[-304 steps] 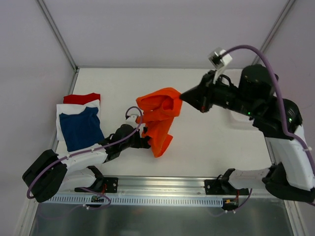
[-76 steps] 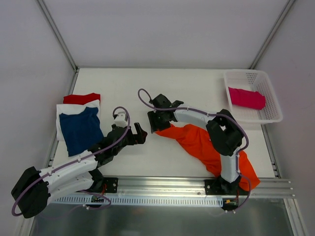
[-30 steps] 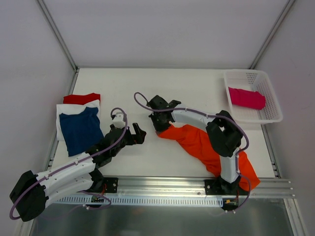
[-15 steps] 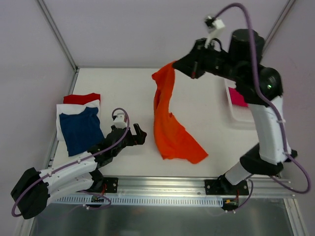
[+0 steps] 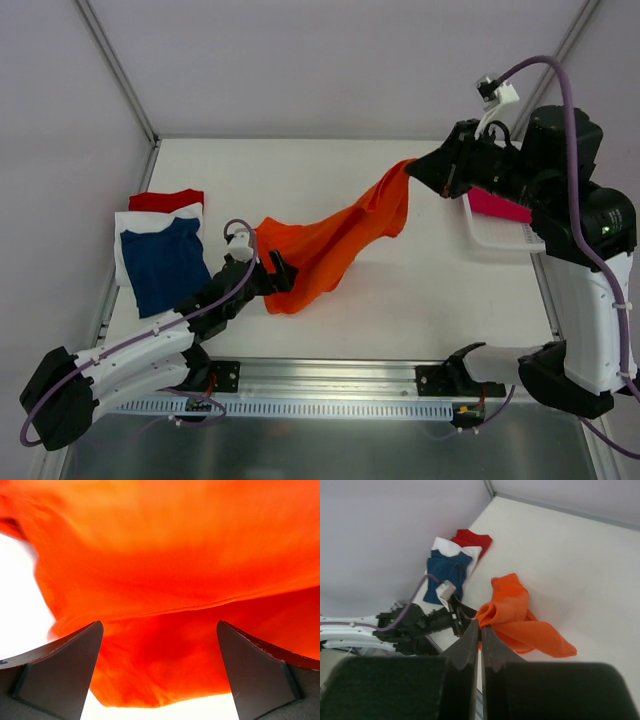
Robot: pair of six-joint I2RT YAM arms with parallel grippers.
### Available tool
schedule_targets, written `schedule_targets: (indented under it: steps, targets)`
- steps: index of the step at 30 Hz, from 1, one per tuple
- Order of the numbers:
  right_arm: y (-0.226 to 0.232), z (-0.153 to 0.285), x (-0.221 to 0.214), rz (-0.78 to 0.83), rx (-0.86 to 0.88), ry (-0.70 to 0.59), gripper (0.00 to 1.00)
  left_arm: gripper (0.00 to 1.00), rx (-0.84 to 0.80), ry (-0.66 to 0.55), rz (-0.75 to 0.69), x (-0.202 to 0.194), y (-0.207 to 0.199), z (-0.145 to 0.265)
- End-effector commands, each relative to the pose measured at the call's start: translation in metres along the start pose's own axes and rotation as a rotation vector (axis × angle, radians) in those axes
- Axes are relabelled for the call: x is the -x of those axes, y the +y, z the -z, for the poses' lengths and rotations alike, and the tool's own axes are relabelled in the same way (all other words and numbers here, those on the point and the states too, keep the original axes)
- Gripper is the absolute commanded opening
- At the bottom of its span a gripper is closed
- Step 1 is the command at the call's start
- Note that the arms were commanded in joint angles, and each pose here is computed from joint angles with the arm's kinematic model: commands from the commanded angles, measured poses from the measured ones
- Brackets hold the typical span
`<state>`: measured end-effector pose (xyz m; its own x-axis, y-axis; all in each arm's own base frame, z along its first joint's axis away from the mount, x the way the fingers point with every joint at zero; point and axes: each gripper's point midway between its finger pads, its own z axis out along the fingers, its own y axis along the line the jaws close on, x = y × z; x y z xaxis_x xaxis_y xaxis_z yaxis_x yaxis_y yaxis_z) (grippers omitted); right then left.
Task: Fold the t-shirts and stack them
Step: Flatten the tshirt out
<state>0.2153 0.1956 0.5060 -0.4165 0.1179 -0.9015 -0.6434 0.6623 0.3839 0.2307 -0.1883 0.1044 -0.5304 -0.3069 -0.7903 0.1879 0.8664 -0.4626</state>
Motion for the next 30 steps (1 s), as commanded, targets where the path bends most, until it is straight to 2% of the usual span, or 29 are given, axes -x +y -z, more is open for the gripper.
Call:
schedule_targets:
  steps: [1,6,8,9,13,16,22,30]
  targets:
    - [-0.034,0.004,-0.022,0.009,-0.155,0.026,0.03,0.99,0.006,-0.06,0.021,0.011,0.002,0.002]
    - [-0.082,0.004,-0.077,0.026,-0.331,0.121,0.03,0.99,0.125,-0.127,-0.04,0.035,0.016,0.002]
    - [-0.088,0.006,-0.088,0.026,-0.35,0.124,0.03,0.99,0.15,-0.108,-0.083,0.035,0.018,-0.003]
    - [-0.099,0.003,-0.106,0.015,-0.377,0.165,0.03,0.99,0.139,-0.108,-0.082,0.039,0.012,-0.005]
    - [-0.113,-0.001,-0.138,-0.01,-0.402,0.208,0.03,0.99,0.059,0.012,-0.104,0.017,-0.009,-0.025]
    - [-0.118,-0.006,-0.155,-0.026,-0.399,0.233,0.02,0.99,0.082,0.098,-0.116,-0.002,-0.009,-0.041]
    - [-0.125,-0.012,-0.172,-0.037,-0.404,0.266,0.02,0.99,0.166,0.236,-0.067,-0.032,0.004,-0.042]
    - [-0.131,-0.024,-0.185,-0.062,-0.39,0.291,0.02,0.99,0.273,0.236,-0.061,-0.034,0.031,-0.017]
